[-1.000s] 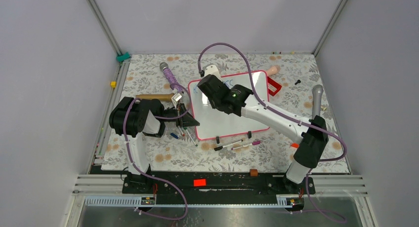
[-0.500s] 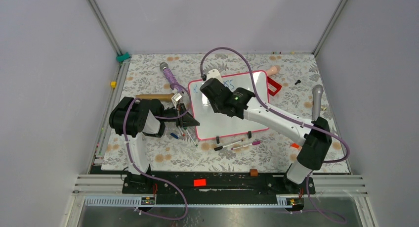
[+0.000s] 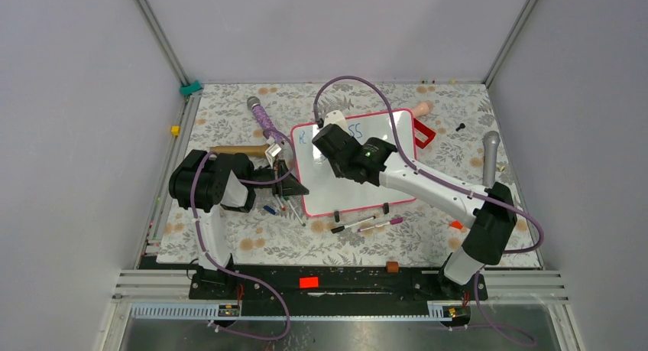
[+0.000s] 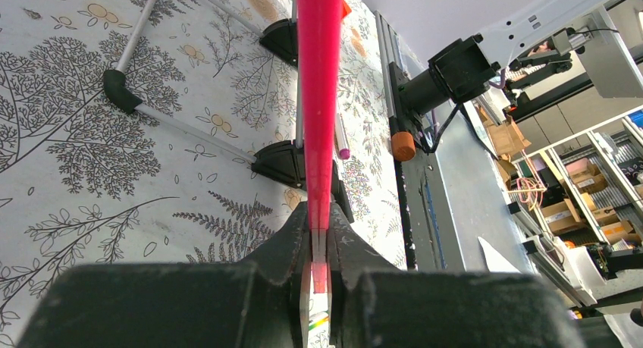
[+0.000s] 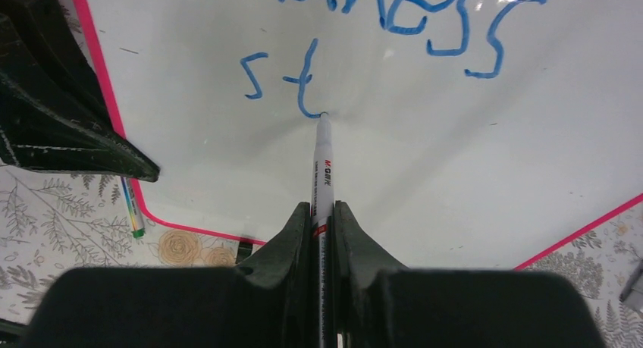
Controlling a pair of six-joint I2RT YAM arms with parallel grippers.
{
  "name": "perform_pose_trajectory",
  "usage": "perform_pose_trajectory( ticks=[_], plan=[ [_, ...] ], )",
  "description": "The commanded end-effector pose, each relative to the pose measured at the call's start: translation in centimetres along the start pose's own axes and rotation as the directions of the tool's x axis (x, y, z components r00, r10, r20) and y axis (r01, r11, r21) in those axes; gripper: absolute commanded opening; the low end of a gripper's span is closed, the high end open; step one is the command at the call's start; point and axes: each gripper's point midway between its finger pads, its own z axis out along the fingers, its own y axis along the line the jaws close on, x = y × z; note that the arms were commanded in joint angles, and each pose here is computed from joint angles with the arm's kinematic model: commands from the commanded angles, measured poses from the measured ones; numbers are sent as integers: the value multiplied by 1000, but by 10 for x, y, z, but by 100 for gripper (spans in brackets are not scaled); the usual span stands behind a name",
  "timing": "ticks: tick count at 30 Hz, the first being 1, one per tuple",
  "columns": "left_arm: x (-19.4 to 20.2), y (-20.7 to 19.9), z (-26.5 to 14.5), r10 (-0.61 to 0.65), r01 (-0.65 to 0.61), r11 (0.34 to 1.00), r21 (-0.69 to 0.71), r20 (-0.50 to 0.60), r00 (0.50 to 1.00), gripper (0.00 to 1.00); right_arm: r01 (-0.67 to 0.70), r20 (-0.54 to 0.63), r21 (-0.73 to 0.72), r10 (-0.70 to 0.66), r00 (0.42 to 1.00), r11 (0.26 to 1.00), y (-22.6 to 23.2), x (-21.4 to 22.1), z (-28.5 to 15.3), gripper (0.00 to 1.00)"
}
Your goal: Write a sentence on the whiteboard
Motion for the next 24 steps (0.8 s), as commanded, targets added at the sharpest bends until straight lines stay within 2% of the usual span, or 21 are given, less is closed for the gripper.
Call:
perform_pose_trajectory(
  ticks=[1, 10, 14, 24],
  plan=[
    [-3, -7, -2, 82, -81, 996, 33, -15, 997, 2, -49, 72, 74, 43, 996, 996, -20, -26, -14, 0],
    [-6, -7, -2, 72, -71, 996, 51, -29, 997, 2, -143, 216, -25, 145, 966, 989, -25, -57, -52, 0],
    [-10, -8, -2, 84, -82, 995, 59, -32, 996, 2, -170, 231, -20, 170, 958, 985, -28, -60, -56, 0],
    [-22, -6, -2, 87, -85, 995, 56, -24, 996, 1, -134, 217, -28, 136, 967, 991, -24, -60, -53, 0]
  ],
)
